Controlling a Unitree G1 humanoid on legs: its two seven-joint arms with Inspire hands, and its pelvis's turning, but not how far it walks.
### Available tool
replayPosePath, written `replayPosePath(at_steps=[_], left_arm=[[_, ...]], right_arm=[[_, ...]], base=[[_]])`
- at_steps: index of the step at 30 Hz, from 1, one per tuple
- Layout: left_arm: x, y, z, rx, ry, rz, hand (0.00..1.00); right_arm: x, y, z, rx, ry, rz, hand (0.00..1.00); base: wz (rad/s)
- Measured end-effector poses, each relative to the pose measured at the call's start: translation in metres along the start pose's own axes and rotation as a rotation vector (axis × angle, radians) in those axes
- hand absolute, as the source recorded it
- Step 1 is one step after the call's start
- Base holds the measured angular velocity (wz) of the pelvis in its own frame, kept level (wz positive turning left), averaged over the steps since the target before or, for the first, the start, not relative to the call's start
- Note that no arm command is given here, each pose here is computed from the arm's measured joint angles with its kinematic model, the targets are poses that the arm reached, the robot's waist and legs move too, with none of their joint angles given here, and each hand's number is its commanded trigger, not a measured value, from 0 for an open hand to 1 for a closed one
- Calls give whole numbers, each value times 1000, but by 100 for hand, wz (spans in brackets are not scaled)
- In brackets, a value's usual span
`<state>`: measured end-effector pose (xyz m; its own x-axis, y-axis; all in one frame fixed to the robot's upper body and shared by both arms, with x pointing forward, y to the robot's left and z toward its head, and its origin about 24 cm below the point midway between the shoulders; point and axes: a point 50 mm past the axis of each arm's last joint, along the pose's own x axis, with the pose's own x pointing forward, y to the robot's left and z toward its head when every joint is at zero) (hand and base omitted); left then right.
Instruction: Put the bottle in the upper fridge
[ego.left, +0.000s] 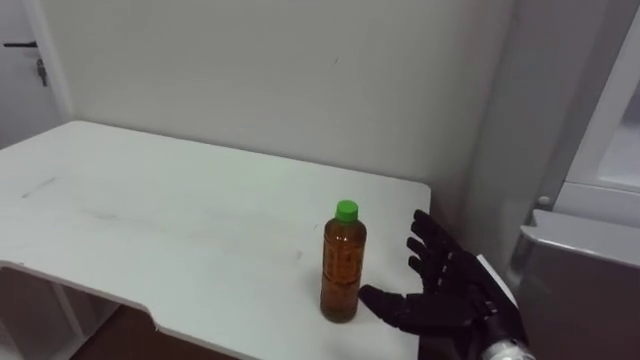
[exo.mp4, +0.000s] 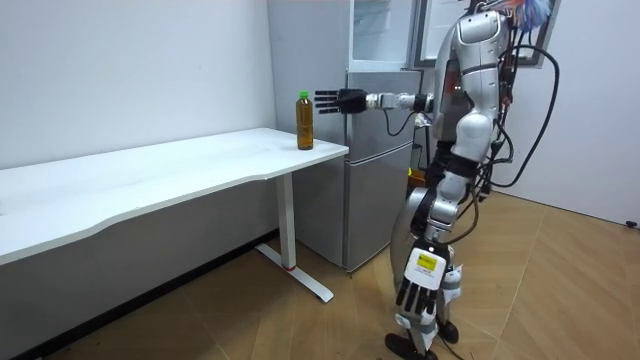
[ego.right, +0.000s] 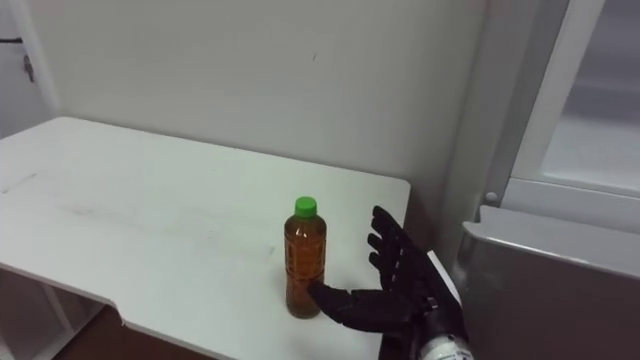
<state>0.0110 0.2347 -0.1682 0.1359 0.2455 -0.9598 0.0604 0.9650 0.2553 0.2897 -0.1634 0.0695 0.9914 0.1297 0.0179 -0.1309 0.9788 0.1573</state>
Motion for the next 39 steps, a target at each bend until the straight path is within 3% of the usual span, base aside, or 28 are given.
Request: replayPosePath(at_steps=[18,24,39], left_arm=[[0,-6,10,44,-34,13,0],[0,-11,14,79,-50,-20,0],[0,-13,12,-21,-47,-37,0]], right_arm=[[28,-25,-19,-74,110,-293,0],[34,-28,-20,-78,123,-325,0],[45,-28,-11,-121,92,-341,0]], base=[[10],[16],[9]])
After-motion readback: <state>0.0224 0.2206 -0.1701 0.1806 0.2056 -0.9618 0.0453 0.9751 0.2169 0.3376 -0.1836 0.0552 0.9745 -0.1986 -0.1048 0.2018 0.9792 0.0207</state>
